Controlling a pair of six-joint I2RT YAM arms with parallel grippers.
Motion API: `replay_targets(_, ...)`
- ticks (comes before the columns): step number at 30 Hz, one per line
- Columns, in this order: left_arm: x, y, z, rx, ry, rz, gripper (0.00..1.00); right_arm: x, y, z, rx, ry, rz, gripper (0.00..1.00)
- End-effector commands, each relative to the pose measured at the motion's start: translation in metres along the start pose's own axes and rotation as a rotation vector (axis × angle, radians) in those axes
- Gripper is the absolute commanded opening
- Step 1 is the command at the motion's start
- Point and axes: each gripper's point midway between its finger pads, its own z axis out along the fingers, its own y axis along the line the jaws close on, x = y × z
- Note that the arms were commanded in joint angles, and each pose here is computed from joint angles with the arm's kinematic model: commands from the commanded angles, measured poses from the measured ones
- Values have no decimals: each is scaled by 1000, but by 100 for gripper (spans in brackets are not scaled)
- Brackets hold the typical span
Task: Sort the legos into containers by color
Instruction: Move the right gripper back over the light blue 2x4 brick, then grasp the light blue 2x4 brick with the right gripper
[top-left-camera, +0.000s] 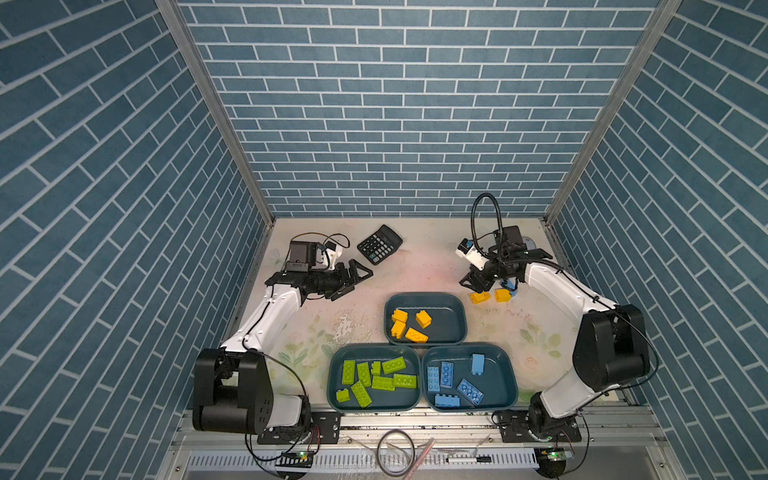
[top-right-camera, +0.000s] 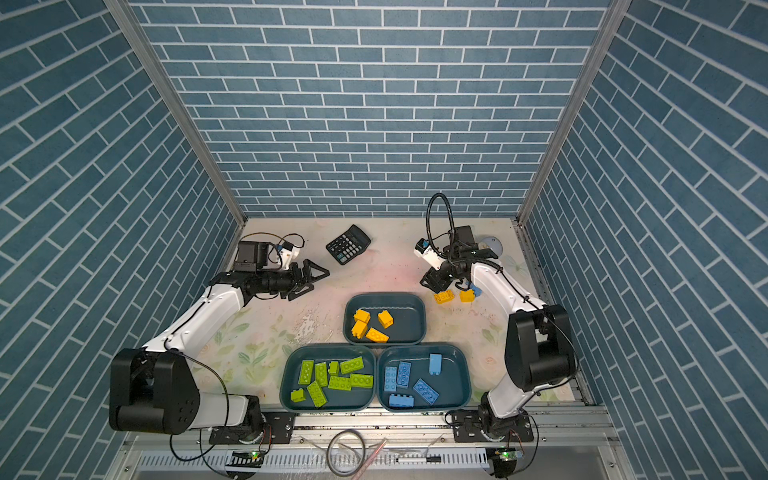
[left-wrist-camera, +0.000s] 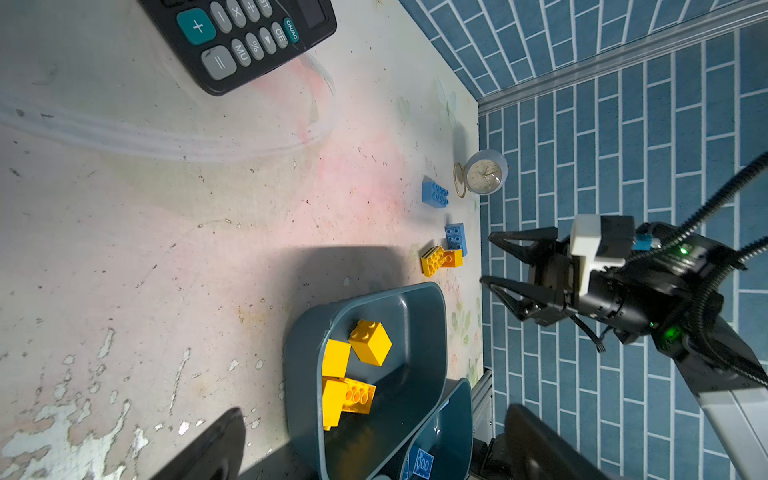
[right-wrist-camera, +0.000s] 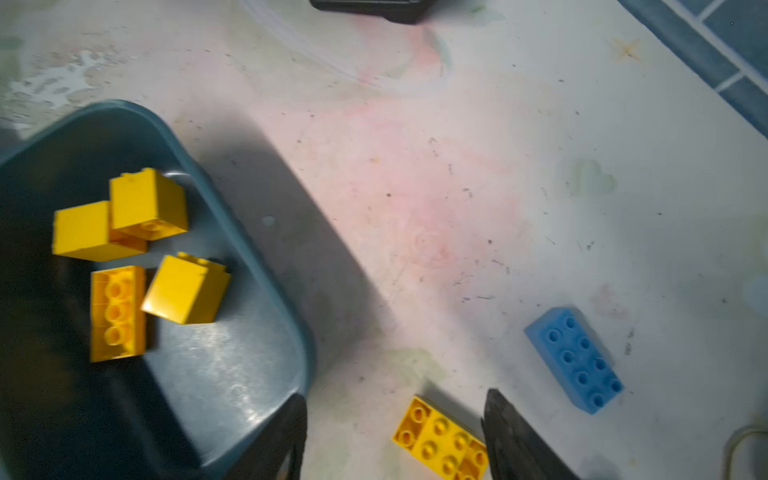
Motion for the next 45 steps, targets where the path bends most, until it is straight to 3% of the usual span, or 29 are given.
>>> replay_targets(1,-1,-6,-5,13,-11,18,99,5,-29,8,4,9,-115,68)
replay_targets(12,-7,-7,-5,5,-12,10,99,43,-92,49,-75,106,-177,71)
replay_targets(18,-11,-8,-4,7,-15,7,99,54,-104,65,-80,121,-220,75)
replay_targets(28,-11,-9,-5,4,-13,6,99,69,-112,93,-111,154,-198,72)
replay_targets(30,-9,-9,-5,3,-7,3,99,71,-110,95,-118,155,-194,66)
replay_targets(33,-8,-7,-5,-1,-3,-1,99,72,-104,95,-139,150,-188,48)
replay_targets(37,-8,-9,-6,3,-4,2,99,64,-103,82,-132,140,-169,32)
replay_targets(45,-10,-7,-2,9,0,-2,99,26,-61,23,-72,26,-176,26)
